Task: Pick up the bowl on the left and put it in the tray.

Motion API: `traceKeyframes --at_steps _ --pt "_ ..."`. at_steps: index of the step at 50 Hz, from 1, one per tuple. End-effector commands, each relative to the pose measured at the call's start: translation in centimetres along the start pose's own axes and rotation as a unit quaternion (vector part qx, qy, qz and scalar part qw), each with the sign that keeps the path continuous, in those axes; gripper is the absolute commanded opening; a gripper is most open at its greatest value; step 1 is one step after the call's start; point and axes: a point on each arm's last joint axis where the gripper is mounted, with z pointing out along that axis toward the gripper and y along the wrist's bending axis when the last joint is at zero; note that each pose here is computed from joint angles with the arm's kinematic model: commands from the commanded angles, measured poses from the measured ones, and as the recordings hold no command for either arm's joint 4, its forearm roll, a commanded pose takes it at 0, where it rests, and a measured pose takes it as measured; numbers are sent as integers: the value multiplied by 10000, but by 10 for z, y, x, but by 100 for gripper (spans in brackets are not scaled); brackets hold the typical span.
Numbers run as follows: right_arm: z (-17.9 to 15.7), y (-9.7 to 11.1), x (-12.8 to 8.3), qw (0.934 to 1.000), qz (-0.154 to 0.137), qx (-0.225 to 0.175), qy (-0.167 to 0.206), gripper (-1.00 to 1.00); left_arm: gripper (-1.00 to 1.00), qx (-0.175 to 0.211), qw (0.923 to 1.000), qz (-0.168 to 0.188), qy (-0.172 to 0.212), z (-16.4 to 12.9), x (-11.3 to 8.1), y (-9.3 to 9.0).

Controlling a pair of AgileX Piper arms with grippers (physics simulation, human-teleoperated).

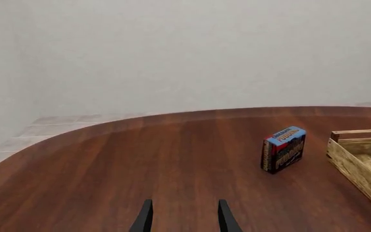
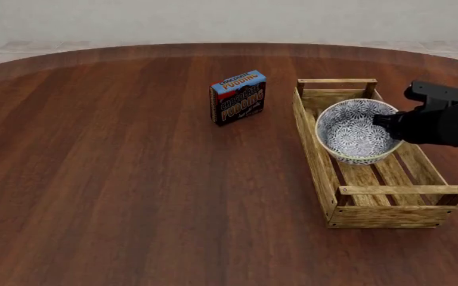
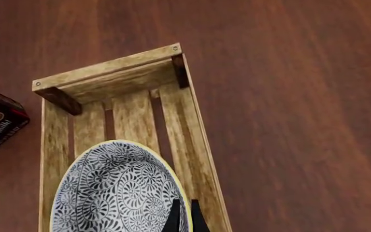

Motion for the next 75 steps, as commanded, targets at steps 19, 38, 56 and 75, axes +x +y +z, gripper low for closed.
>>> traceKeyframes --at_steps 19,38,56,75 --pt "7 -2 2 9999 155 27 20 -100 100 -8 10000 8 3 0 0 0" --pt "13 -2 6 9999 131 37 73 -100 100 -12 10000 -2 12 0 1 0" --pt "11 2 9 9999 93 -9 102 -100 100 -4 10000 -5 9 0 0 0" --pt "3 5 11 9999 119 -63 39 100 100 16 10000 -5 13 0 1 0"
